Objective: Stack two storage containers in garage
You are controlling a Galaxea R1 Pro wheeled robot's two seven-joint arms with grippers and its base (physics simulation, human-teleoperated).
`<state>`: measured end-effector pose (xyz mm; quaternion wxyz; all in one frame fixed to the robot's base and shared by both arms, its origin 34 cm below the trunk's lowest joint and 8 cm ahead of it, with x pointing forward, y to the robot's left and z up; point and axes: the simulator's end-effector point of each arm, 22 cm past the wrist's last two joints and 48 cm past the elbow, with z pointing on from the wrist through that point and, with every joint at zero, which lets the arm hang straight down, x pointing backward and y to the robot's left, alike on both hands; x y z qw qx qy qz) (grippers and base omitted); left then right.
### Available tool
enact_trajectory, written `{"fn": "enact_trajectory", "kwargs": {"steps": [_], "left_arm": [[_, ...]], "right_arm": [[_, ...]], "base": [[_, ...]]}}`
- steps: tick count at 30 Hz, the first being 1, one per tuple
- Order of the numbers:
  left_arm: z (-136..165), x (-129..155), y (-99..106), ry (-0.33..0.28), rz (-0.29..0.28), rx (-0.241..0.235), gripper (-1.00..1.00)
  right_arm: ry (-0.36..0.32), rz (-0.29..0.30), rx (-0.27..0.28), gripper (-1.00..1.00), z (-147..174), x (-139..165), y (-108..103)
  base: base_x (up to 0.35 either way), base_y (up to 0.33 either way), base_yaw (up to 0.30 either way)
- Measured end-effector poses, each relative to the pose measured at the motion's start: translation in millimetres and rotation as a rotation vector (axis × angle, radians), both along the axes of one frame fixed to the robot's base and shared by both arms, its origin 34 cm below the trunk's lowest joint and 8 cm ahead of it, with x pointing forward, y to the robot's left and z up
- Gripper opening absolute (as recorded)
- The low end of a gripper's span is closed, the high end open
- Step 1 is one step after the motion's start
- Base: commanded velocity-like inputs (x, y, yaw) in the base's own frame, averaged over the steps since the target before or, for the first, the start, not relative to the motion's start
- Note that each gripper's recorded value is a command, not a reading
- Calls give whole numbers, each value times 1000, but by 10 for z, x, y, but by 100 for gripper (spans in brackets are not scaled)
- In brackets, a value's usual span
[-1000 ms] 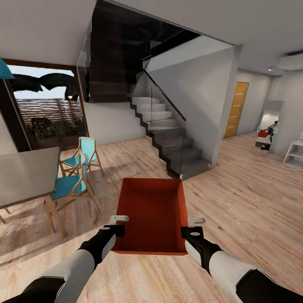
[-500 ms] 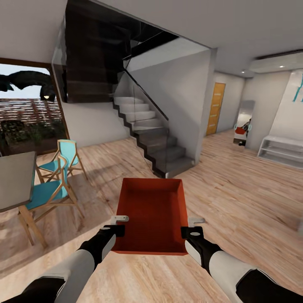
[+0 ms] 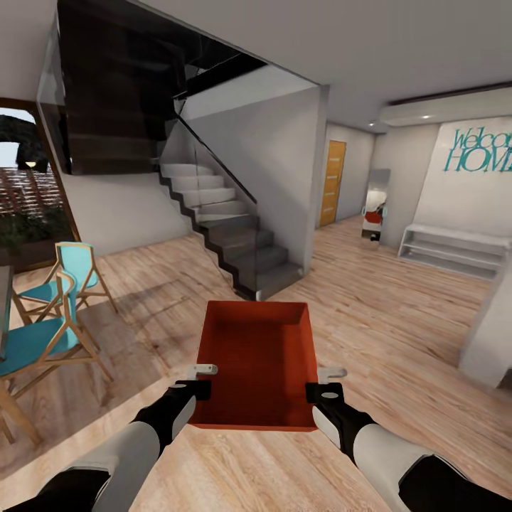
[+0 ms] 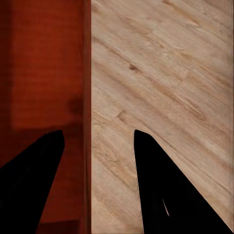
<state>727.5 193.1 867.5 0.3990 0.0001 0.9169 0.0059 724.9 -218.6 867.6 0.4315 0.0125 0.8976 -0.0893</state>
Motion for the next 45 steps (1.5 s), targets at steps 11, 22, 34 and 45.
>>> {"fn": "enact_trajectory", "kwargs": {"steps": [11,22,34,45], "left_arm": [[0,0,0,0,0,0,-100],[0,0,0,0,0,0,-100],[0,0,0,0,0,0,-100],[2,-5,1,1,1,0,-100]], "right_arm": [[0,0,0,-100,0,0,0],[0,0,0,-100,1,1,0],[0,0,0,-100,1,1,0],[1,0,0,-100,4,-4,1]], "base": [[0,0,-260],[0,0,-260],[0,0,-260],[130,0,-186]]}}
